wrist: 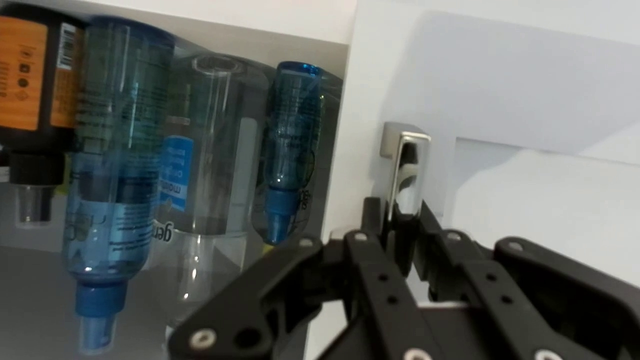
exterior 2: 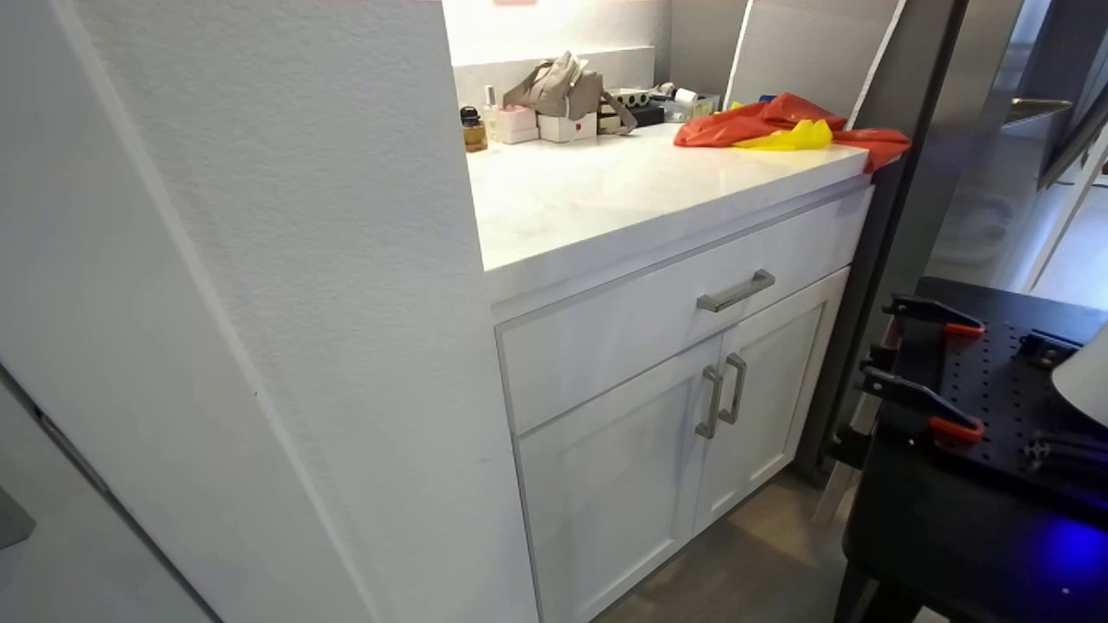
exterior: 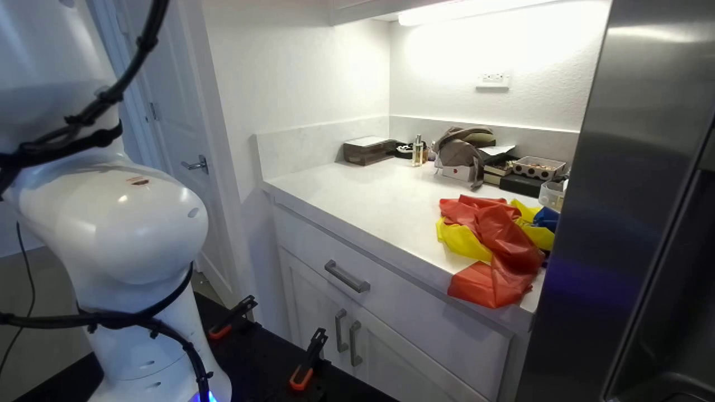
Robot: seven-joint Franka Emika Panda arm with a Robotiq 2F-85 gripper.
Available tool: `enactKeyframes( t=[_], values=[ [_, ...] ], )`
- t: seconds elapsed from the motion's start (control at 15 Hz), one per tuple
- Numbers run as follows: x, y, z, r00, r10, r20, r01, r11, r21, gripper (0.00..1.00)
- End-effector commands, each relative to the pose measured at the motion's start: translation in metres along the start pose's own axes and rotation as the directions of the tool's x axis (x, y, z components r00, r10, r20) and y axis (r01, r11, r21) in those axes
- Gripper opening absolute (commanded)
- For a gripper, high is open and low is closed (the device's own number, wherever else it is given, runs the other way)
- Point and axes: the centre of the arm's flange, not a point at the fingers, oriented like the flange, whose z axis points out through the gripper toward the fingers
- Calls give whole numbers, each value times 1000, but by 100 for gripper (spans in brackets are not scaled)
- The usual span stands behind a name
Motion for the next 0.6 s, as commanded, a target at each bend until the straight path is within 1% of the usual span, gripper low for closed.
enactKeyframes(
  t=[0.0, 0.53],
  values=[
    [6, -1, -13, 999, -6, 34, 5, 1000, 21, 4],
    [-1, -14, -43, 998, -3, 65, 1, 1000, 30, 5]
  ],
)
